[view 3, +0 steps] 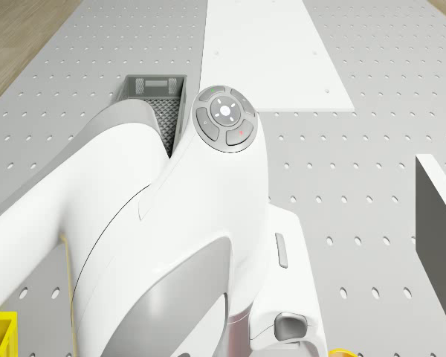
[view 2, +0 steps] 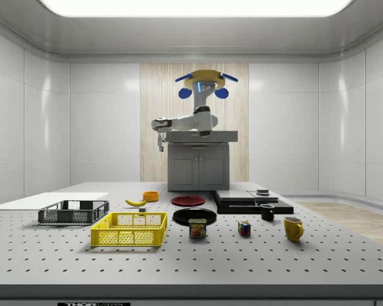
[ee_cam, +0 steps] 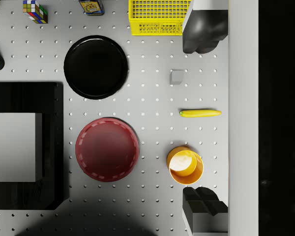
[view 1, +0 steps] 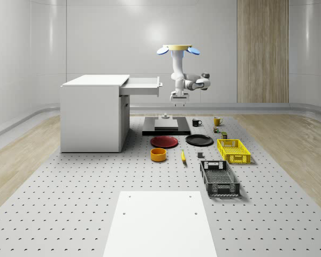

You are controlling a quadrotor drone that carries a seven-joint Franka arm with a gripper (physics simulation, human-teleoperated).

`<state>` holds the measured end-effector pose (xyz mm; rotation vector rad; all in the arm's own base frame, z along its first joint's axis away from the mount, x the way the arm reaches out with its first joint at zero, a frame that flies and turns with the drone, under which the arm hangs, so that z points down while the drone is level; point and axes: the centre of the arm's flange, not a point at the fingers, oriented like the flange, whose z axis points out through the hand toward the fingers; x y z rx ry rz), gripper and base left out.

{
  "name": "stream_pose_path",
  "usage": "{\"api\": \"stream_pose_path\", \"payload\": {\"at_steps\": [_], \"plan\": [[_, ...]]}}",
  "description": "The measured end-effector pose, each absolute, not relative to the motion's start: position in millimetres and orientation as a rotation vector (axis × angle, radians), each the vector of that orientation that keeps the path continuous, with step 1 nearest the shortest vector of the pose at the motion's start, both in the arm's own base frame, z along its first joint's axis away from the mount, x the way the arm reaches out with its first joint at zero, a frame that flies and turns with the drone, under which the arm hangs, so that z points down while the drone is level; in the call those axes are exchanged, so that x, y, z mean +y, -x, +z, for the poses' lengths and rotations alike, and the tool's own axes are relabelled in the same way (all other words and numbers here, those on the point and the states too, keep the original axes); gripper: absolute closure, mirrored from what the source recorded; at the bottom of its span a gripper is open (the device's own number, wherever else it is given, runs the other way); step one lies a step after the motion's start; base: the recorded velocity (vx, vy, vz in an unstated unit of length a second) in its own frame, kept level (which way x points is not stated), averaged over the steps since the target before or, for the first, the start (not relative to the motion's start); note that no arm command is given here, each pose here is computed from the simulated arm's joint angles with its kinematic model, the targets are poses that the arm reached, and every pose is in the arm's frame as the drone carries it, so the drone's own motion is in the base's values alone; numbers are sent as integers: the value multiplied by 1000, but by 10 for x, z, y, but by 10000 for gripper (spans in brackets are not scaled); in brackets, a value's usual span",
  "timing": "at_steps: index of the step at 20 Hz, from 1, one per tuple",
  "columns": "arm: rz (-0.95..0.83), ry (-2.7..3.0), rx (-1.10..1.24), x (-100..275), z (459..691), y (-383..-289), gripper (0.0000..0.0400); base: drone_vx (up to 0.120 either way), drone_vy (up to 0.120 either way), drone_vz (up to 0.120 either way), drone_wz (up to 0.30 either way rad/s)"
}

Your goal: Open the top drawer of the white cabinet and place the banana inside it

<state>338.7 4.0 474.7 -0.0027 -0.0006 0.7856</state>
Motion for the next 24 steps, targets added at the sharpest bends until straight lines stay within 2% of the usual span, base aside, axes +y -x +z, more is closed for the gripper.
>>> {"api": "stream_pose_path", "payload": {"at_steps": [21, 24], "plan": [[785, 2, -1, 40, 4747, -3387, 0, 120, 120, -120, 0], [785, 2, -1, 40, 4747, -3387, 0, 80, 80, -53, 0]]}}
